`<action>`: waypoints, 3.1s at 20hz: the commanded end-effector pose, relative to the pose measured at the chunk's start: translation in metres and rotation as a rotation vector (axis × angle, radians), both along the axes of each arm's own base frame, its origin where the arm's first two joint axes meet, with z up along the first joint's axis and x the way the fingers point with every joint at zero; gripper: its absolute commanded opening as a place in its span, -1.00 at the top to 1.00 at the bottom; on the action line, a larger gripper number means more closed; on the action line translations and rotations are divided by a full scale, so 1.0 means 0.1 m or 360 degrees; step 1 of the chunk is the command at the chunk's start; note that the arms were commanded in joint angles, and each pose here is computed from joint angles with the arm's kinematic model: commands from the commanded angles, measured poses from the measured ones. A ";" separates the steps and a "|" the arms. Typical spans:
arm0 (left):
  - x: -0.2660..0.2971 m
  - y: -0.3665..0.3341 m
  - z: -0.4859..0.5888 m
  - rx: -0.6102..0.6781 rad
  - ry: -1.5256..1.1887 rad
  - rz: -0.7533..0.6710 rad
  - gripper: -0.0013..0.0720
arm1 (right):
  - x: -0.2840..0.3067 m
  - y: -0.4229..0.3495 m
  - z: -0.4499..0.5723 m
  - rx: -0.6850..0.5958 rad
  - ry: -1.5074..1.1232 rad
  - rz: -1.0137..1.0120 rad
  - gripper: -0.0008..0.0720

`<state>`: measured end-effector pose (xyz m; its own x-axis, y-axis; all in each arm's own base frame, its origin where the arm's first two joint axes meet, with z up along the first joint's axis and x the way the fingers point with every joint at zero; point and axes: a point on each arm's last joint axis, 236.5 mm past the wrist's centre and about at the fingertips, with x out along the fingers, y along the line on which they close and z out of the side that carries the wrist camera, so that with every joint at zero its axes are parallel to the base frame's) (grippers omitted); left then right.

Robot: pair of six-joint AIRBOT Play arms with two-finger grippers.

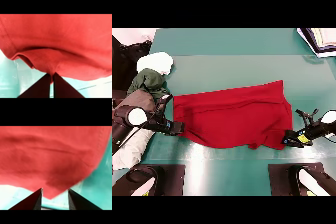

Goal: Fold the shirts.

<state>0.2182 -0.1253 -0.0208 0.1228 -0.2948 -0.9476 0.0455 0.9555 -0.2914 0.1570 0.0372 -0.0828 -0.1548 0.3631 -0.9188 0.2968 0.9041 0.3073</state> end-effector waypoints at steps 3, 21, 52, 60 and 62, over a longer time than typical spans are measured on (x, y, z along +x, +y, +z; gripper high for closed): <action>0.00 0.00 0.01 0.0000 0.0000 -0.0002 0.89 | 0.07 0.15 -0.02 -0.0006 -0.0068 0.0121 0.49; -0.24 -0.24 1.24 -0.0048 -0.0036 -0.0436 0.89 | 0.12 -0.18 1.94 -0.0387 -0.0691 0.0203 0.94; 1.27 0.28 0.25 0.0411 -0.0707 0.0213 -0.30 | 2.72 -0.35 1.00 -0.0385 -0.1163 0.0149 -0.31; 1.30 0.16 0.48 0.0317 -0.0692 0.0260 0.53 | 2.02 -0.64 0.92 0.0069 -0.0817 0.0129 -0.51; 1.28 0.12 0.47 0.0294 -0.0673 0.0259 0.87 | 1.97 -0.75 0.80 0.0252 -0.0755 0.0006 -0.91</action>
<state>0.3481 -0.1065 0.0242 0.5481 -0.0453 -0.8352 -0.0331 0.9966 -0.0758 0.3732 -0.0409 0.0000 0.3219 0.3125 -0.8937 0.0832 0.9310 0.3555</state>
